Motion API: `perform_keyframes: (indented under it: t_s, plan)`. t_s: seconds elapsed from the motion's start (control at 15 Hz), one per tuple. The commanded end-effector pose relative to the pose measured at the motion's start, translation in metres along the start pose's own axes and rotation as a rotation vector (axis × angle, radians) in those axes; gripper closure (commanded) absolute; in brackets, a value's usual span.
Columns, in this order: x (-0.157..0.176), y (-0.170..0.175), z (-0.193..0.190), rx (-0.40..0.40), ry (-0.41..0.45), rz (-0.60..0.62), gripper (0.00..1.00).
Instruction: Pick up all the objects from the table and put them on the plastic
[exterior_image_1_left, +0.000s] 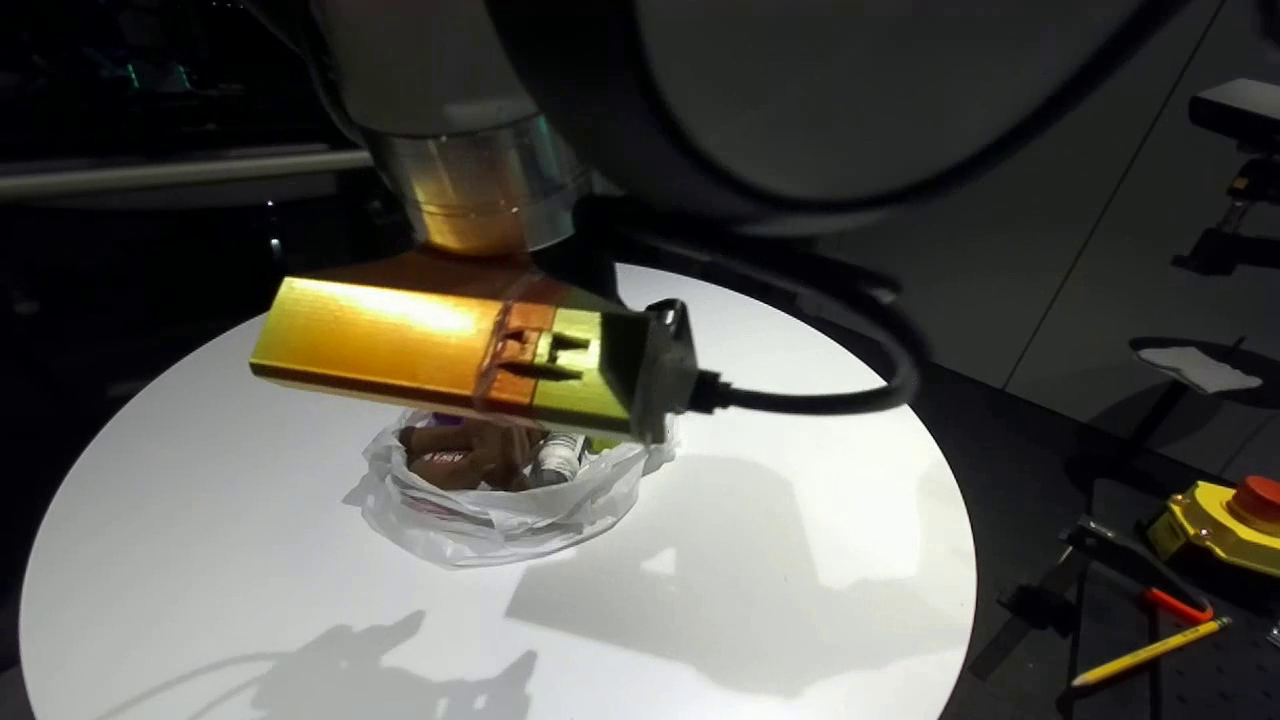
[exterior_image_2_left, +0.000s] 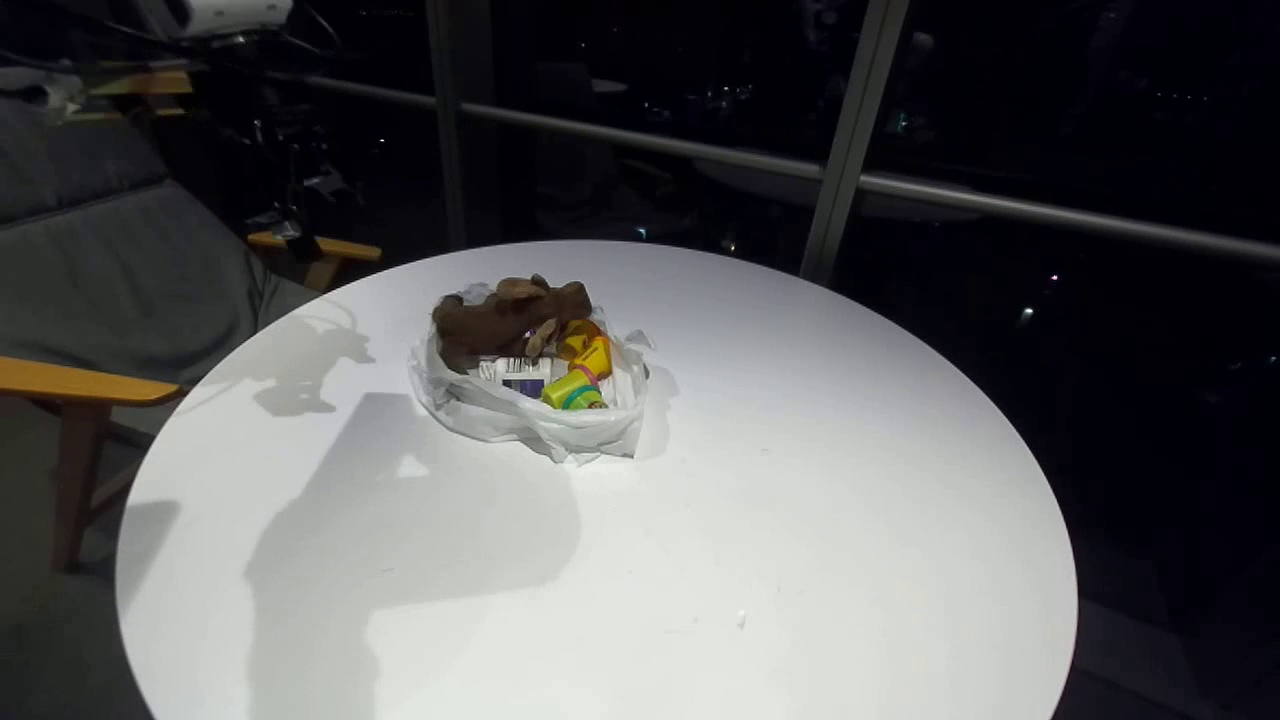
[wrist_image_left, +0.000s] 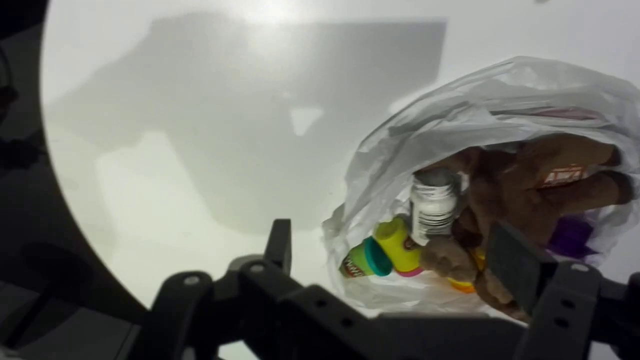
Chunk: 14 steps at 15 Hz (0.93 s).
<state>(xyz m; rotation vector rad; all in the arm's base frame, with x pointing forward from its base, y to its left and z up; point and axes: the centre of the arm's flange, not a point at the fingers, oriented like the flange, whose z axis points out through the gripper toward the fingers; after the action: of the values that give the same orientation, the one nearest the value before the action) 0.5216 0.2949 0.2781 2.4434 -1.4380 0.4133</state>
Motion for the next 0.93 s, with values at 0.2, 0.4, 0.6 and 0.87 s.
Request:
perform_keyframes:
  t_s: [0.2,0.4,0.6,0.87]
  plan:
    - [0.011,0.083,-0.063,-0.405,0.057,-0.081,0.0]
    - [0.008,0.087,-0.05,-0.453,0.074,-0.096,0.0]
    - [0.006,0.09,-0.055,-0.46,0.063,-0.107,0.0]
    - [0.007,0.089,-0.046,-0.475,0.064,-0.106,0.0]
